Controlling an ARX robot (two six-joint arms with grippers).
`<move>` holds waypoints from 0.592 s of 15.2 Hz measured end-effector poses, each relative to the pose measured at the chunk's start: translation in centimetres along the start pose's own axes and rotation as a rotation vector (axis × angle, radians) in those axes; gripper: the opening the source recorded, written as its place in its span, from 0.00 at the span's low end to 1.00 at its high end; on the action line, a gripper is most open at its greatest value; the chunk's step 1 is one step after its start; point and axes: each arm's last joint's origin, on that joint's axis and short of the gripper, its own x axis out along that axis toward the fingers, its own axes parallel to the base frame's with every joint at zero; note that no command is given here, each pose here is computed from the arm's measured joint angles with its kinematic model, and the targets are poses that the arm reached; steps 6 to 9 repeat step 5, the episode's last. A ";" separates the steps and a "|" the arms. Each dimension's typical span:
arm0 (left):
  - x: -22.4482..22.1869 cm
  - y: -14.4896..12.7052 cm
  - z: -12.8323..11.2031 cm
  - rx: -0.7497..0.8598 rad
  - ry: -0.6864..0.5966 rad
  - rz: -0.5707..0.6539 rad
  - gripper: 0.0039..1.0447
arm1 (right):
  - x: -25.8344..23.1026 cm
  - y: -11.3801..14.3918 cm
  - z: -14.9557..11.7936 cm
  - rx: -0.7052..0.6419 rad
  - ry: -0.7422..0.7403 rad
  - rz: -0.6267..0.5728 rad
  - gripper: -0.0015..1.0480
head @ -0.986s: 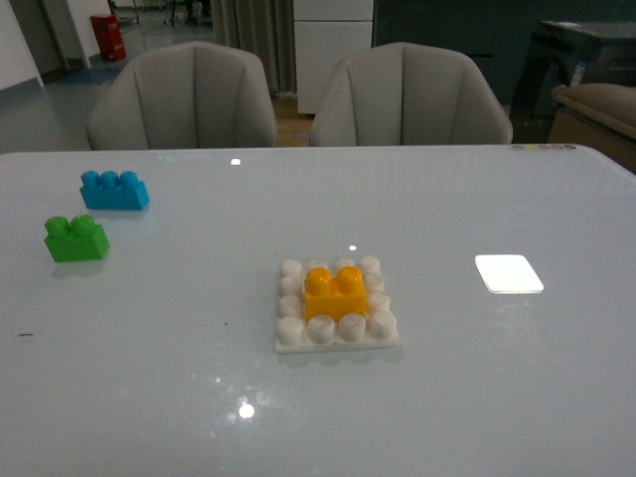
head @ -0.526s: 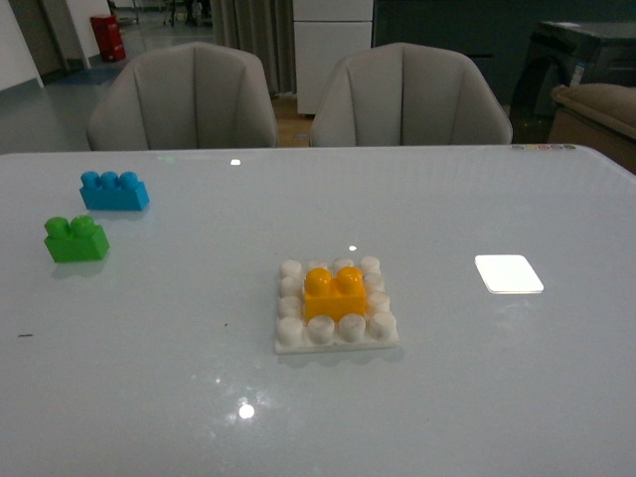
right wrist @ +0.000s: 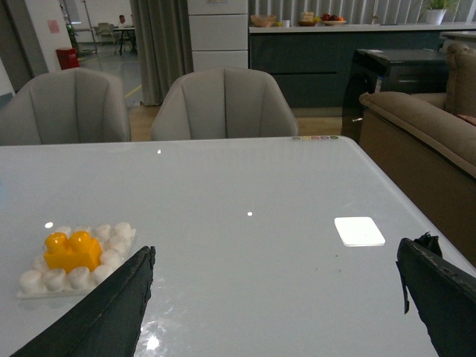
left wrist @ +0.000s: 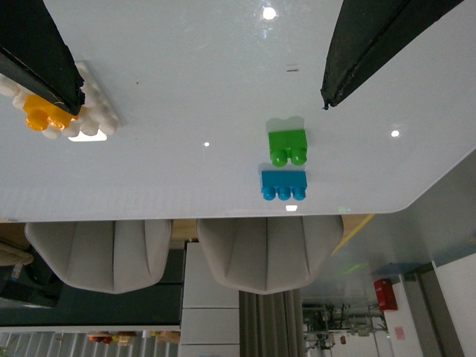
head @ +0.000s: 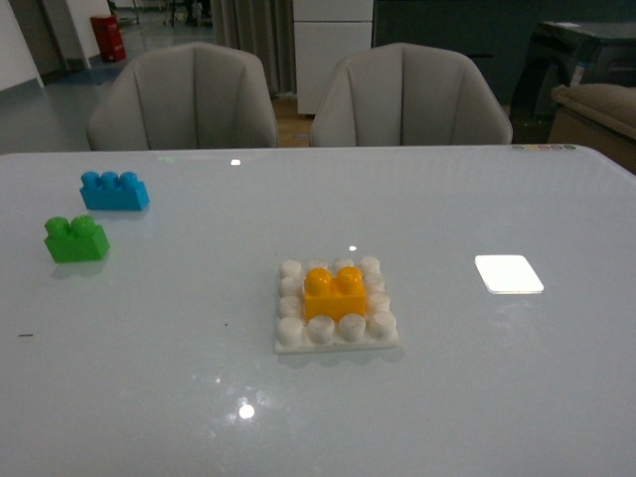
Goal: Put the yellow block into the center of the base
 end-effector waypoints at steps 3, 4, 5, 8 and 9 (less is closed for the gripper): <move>0.0 0.0 0.0 0.000 0.000 0.000 0.94 | 0.0 0.0 0.0 0.000 0.000 0.000 0.94; 0.0 0.0 0.0 0.000 0.000 0.000 0.94 | 0.0 0.0 0.0 0.000 0.000 0.000 0.94; 0.0 0.0 0.0 0.000 0.000 0.000 0.94 | 0.0 0.0 0.0 0.000 0.000 0.000 0.94; 0.0 0.0 0.0 0.000 0.000 0.000 0.94 | 0.0 0.0 0.0 0.000 0.000 0.000 0.94; 0.0 0.0 0.0 0.000 0.000 0.000 0.94 | 0.0 0.0 0.0 0.000 0.000 0.000 0.94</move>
